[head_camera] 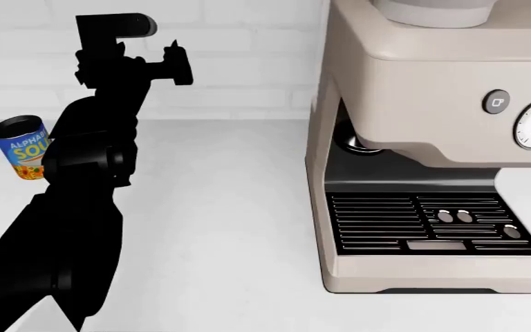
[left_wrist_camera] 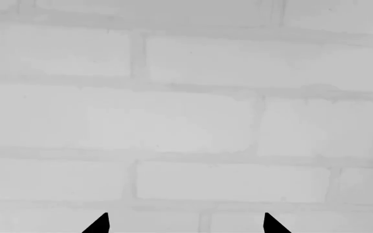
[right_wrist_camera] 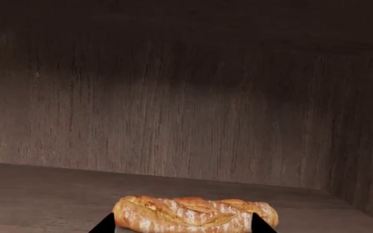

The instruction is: Pick the bar and yogurt from the counter and place them in the cabinets closest to them.

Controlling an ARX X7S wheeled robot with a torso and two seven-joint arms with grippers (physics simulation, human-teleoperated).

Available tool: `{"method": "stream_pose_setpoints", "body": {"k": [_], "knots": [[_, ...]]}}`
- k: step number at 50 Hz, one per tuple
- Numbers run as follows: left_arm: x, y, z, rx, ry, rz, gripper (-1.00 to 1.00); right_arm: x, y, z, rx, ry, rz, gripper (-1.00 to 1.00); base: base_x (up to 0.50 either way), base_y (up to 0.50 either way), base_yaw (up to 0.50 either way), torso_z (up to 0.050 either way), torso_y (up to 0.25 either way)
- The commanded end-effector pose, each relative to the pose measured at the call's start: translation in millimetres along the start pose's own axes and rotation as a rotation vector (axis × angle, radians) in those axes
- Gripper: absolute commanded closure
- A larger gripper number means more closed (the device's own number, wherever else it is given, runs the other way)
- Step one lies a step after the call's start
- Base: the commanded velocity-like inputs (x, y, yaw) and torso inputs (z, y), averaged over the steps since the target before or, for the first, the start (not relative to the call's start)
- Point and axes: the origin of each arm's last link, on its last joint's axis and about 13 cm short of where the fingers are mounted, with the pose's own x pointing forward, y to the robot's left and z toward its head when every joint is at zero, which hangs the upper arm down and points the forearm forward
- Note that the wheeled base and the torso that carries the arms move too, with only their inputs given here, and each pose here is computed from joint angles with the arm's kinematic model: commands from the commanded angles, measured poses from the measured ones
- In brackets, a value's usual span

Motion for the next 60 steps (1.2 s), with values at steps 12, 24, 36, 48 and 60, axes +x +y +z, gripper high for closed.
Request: {"method": "stream_pose_setpoints", "body": {"k": [12, 24, 36, 48, 60], "knots": [[0.9, 1.2, 3.9, -0.020, -0.024, 0.036, -1.00, -26.3, 3.4, 18.7, -0.023, -0.185, 0.015, -1.00, 0.00, 0.00, 0.00, 0.000, 0.000], [-49.5, -15.2, 89.8, -0.092, -0.306, -0.065, -1.00, -44.1, 3.1, 15.5, -0.027, -0.234, 0.020, -1.00, 0.00, 0.00, 0.00, 0.000, 0.000], [-89.3, -27.6, 109.2, -0.013, -0.334, -0.102, -1.00, -80.8, 8.1, 4.3, -0.008, -0.218, 0.072, -1.00, 0.00, 0.00, 0.00, 0.000, 0.000], [-110.6, -31.0, 113.0, -0.020, -0.346, -0.134, -1.00, -98.4, -1.8, -11.3, -0.032, -0.066, 0.077, -1.00, 0.00, 0.00, 0.00, 0.000, 0.000], [-129.7, -32.8, 113.1, -0.028, -0.369, -0.152, -1.00, -114.7, -9.3, -24.1, -0.063, -0.123, 0.053, -1.00, 0.00, 0.00, 0.00, 0.000, 0.000]]}}
